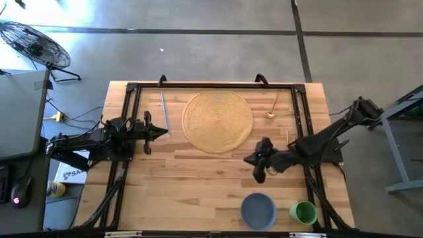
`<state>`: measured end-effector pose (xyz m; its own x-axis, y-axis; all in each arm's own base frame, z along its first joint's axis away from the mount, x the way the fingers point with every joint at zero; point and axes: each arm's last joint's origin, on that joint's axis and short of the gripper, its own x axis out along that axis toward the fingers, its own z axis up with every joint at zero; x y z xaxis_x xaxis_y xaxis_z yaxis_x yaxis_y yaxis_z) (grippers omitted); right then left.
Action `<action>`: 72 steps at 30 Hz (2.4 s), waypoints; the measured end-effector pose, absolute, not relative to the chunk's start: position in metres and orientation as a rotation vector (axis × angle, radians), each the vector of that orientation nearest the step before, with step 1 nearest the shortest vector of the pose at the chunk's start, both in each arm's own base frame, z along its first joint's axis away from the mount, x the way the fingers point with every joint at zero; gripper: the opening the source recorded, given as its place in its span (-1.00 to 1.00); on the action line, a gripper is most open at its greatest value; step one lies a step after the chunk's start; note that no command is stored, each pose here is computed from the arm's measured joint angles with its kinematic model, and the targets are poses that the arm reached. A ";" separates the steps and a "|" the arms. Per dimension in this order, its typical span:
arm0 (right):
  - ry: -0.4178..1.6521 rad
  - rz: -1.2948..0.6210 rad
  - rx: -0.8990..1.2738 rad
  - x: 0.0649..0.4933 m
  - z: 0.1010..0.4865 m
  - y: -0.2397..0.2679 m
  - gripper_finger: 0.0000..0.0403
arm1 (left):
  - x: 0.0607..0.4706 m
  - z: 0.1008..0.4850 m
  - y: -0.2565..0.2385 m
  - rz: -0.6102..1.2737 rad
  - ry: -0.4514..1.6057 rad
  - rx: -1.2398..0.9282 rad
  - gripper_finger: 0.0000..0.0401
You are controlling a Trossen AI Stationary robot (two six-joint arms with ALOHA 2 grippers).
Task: Pick & Place Utensil
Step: Put the blue bowl in the center of the brown mat
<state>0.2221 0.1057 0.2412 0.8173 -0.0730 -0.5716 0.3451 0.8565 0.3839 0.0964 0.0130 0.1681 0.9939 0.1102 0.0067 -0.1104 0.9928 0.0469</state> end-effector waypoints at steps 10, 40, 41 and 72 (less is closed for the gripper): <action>1.170 -0.256 0.628 0.261 0.278 0.140 -1.00 | 0.096 0.168 0.013 0.110 -0.004 0.047 -0.99; 1.479 -0.100 0.475 0.270 0.223 0.162 -0.24 | 0.096 0.168 0.013 0.111 -0.004 0.047 -0.99; 1.470 -0.084 0.461 0.269 0.223 0.164 -0.24 | 0.096 0.168 0.013 0.111 -0.004 0.047 -0.99; 1.389 -0.008 0.202 0.264 0.203 0.199 -0.36 | 0.096 0.168 0.013 0.111 -0.003 0.047 -0.99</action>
